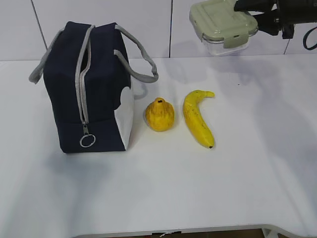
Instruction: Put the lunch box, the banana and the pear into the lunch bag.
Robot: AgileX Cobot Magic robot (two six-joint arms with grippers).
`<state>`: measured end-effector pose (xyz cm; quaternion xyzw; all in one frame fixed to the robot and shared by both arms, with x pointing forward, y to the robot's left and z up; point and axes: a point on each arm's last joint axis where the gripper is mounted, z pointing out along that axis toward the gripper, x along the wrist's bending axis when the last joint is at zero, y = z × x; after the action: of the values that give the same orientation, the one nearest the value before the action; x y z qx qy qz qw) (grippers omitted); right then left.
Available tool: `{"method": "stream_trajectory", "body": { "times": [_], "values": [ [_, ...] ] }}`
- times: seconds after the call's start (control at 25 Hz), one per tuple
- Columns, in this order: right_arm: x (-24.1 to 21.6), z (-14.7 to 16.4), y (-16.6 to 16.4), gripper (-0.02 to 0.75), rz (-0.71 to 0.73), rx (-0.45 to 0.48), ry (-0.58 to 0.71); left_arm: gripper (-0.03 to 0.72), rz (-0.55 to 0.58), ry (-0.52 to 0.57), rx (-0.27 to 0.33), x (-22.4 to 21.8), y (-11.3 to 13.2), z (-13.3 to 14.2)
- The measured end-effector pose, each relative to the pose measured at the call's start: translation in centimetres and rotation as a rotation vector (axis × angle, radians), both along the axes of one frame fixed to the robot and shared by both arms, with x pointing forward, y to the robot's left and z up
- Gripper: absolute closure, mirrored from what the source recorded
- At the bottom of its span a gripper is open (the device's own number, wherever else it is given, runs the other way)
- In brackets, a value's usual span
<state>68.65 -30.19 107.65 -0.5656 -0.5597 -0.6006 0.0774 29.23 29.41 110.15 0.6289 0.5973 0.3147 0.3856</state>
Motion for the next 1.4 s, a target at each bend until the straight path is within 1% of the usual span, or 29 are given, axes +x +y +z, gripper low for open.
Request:
{"method": "stream_trajectory", "body": {
  "times": [0.04, 0.12, 0.24, 0.28, 0.4, 0.52, 0.6, 0.68, 0.76, 0.8, 0.96, 1.12, 1.24, 1.4],
  "values": [
    [0.1, 0.1, 0.5, 0.327, 0.006, 0.001, -0.002, 0.274, -0.004, -0.003, -0.014, 0.6, -0.2, 0.1],
    [0.2, 0.2, 1.2, 0.327, 0.008, 0.003, 0.003, 0.274, -0.016, -0.016, -0.061, 1.9, -0.6, 0.4],
    [0.2, 0.5, 2.5, 0.327, 0.020, 0.014, 0.014, 0.274, -0.028, -0.045, -0.161, 3.9, -1.3, 0.8],
    [0.3, 0.5, 3.0, 0.327, 0.024, 0.015, 0.014, 0.274, -0.026, -0.055, -0.182, 4.6, -1.4, 0.9],
    [0.4, 0.9, 4.2, 0.327, 0.034, 0.015, 0.006, 0.274, -0.014, -0.056, -0.226, 6.5, -1.7, 0.7],
    [0.5, 1.5, 5.1, 0.327, 0.045, 0.014, -0.012, 0.274, 0.003, -0.034, -0.276, 8.5, -2.0, 0.2],
    [0.5, 1.8, 5.8, 0.327, 0.049, 0.018, -0.016, 0.274, 0.018, -0.015, -0.300, 9.9, -2.2, -0.3],
    [0.5, 2.1, 6.4, 0.327, 0.051, 0.023, -0.016, 0.274, 0.011, 0.001, -0.295, 10.9, -2.4, -0.7],
    [0.5, 2.1, 6.8, 0.327, 0.050, 0.029, -0.009, 0.274, -0.023, 0.020, -0.271, 11.8, -2.7, -1.0],
    [0.5, 2.1, 6.9, 0.327, 0.051, 0.033, -0.003, 0.274, -0.046, 0.015, -0.254, 12.2, -2.8, -0.7],
    [0.5, 2.1, 7.3, 0.328, 0.052, 0.044, 0.012, 0.274, -0.114, 0.026, -0.222, 14.0, -3.4, 0.5],
    [0.4, 2.1, 8.0, 0.328, 0.053, 0.045, 0.015, 0.274, -0.166, 0.090, -0.204, 16.4, -4.0, 1.4],
    [0.3, 2.1, 9.2, 0.328, 0.063, 0.042, 0.012, 0.274, -0.183, 0.123, -0.200, 18.2, -4.4, 1.7],
    [0.1, 2.1, 10.8, 0.328, 0.090, 0.041, 0.013, 0.274, -0.189, 0.154, -0.222, 20.4, -4.8, 1.5]
  ]
}}
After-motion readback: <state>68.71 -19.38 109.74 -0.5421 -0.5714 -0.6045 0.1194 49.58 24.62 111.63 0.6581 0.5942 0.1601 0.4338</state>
